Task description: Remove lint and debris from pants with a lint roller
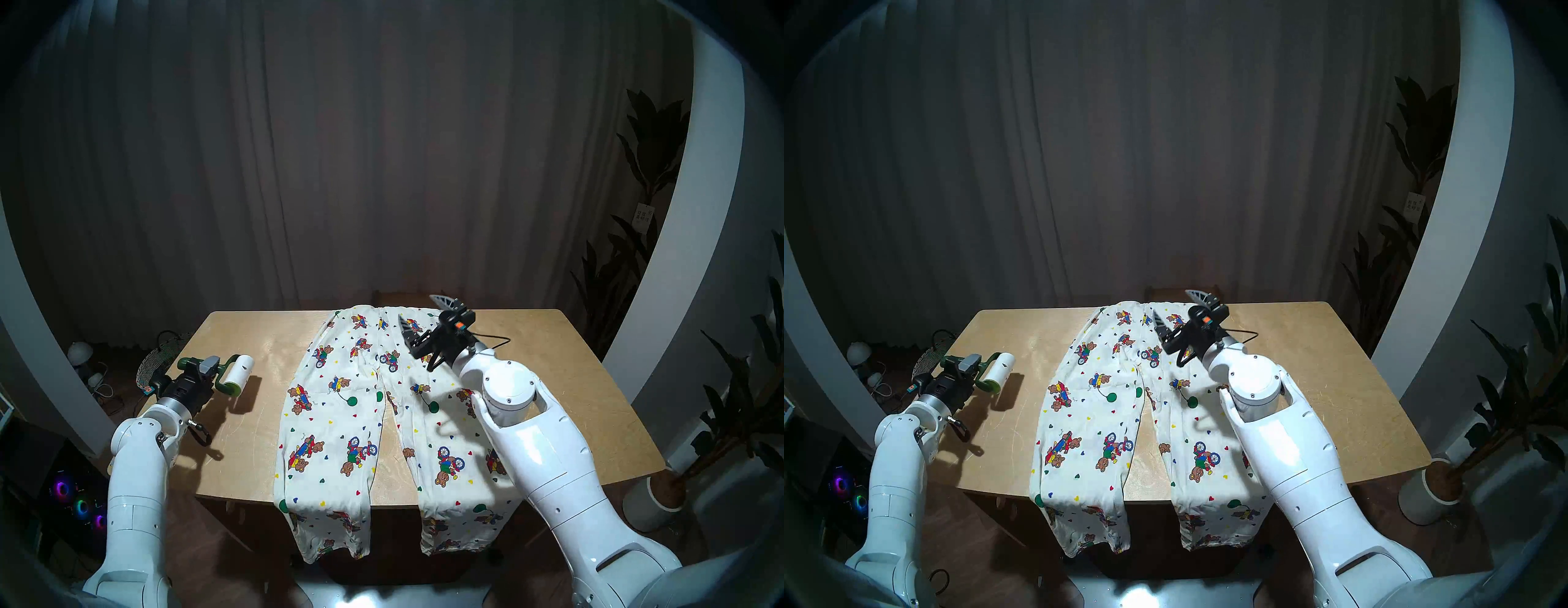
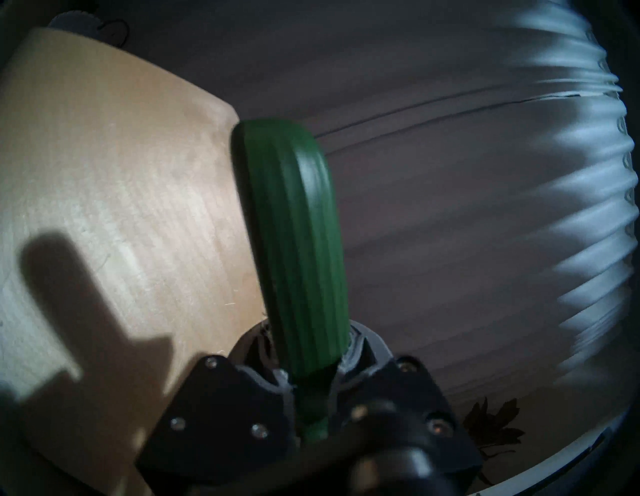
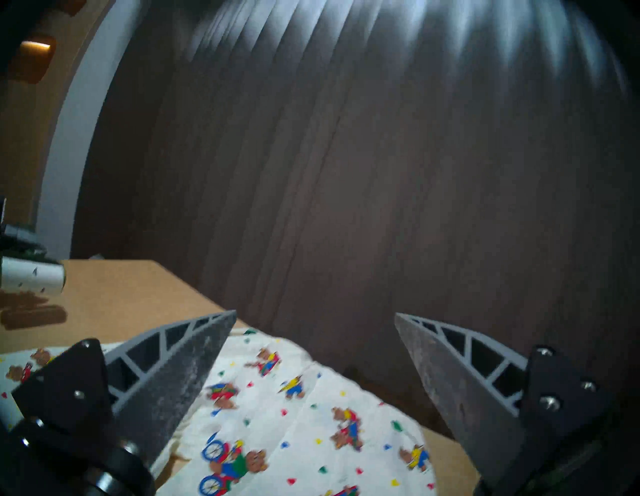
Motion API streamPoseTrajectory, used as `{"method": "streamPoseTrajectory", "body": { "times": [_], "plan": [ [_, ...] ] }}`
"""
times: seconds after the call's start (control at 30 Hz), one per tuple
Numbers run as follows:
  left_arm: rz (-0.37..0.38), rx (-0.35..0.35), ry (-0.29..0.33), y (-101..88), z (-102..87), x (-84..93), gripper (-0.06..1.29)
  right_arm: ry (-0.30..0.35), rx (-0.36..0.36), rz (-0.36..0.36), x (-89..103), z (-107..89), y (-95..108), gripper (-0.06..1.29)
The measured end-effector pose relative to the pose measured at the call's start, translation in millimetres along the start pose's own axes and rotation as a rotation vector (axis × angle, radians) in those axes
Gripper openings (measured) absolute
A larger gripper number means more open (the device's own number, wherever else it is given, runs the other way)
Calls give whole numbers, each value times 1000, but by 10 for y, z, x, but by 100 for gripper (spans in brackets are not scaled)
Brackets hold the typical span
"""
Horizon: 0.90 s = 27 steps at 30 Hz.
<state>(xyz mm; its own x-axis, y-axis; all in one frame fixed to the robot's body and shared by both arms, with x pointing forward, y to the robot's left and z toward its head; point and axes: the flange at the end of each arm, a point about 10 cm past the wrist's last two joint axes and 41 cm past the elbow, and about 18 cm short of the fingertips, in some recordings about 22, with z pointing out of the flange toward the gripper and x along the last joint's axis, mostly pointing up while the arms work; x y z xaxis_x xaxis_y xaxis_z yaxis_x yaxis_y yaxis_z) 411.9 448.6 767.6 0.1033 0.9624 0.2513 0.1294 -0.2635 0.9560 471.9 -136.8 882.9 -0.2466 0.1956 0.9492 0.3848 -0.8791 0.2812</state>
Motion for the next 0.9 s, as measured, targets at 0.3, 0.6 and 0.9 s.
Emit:
{"method": "streamPoseTrajectory", "body": {
  "times": [0.3, 0.6, 0.9],
  "plan": [
    [-124, 70, 2, -42, 131, 75, 9, 3, -135, 2, -21, -266, 302, 120],
    [-228, 46, -21, 22, 292, 112, 9, -7, -203, -5, -44, -504, 379, 120],
    [-254, 117, -3, 13, 417, 139, 9, -12, -239, -45, -8, -658, 400, 120]
  ]
}}
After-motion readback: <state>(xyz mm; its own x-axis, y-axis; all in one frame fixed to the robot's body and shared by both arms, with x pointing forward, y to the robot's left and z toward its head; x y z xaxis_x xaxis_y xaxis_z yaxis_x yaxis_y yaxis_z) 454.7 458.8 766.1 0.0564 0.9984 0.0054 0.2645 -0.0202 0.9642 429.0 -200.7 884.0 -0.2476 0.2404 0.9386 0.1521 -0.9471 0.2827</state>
